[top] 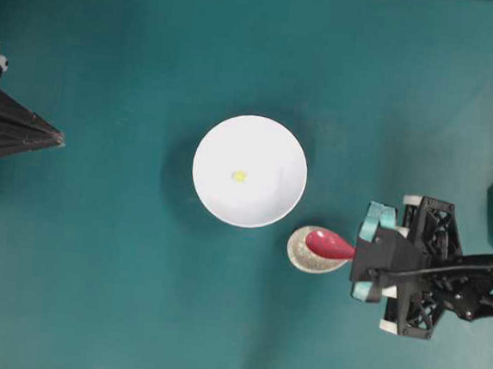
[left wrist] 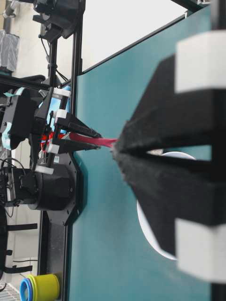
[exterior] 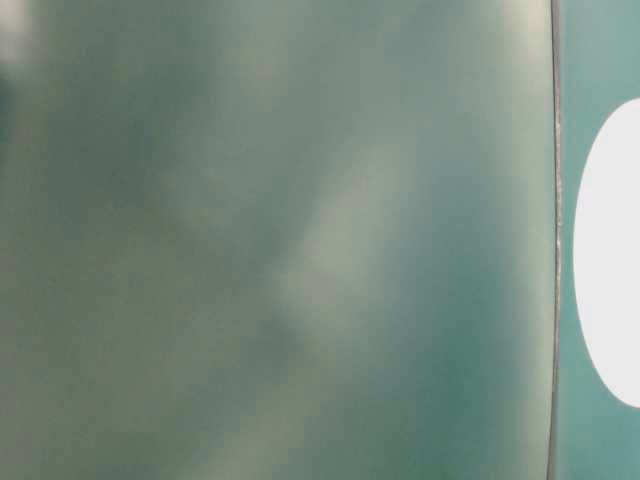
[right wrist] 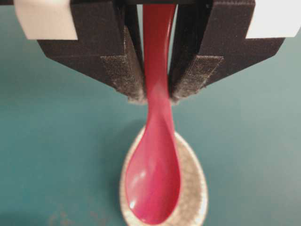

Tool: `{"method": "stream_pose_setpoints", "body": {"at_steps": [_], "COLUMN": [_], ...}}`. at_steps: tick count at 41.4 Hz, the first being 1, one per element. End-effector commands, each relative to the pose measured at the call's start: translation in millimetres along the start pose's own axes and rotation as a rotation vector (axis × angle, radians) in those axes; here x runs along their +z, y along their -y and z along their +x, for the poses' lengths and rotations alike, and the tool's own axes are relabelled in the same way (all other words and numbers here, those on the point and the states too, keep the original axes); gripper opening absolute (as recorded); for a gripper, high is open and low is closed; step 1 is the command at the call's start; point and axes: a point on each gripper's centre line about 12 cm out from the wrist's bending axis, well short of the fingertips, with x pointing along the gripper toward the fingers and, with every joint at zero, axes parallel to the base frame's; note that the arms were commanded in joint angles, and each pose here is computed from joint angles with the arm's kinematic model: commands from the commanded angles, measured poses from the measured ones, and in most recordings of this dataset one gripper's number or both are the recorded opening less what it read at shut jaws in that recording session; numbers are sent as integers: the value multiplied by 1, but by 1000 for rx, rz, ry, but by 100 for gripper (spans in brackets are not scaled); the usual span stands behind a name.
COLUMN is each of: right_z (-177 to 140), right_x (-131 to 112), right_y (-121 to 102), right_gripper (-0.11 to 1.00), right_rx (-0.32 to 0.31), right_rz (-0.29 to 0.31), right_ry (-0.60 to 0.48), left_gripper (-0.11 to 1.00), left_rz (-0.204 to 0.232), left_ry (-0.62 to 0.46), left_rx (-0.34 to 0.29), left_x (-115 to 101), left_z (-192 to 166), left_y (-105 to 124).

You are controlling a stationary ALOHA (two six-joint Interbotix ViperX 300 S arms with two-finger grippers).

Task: Scoop the yellow hexagonal prism block from the bowl with a spoon using the right arm.

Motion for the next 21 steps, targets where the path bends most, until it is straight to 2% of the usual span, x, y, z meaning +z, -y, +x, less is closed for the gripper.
{"method": "stream_pose_setpoints", "body": {"at_steps": [1, 8, 12, 21], "right_z": [-9, -10, -10, -9], "right_x": [5, 7, 8, 11], "right_y": [2, 3, 1, -4], "right_gripper": [26, 26, 26, 26], "right_rx": [8, 0, 17, 59], "right_rz": [-20, -107, -144, -165], "right_ry": [44, 56, 70, 105], "left_gripper": [1, 1, 1, 1], "left_rz": [1, 0, 1, 1], "left_ry": [40, 41, 41, 41], "left_rx": [-5, -5, -5, -5], "left_x": [14, 14, 14, 14], "left_z": [2, 2, 2, 2], "left_y": [1, 1, 1, 1]}}
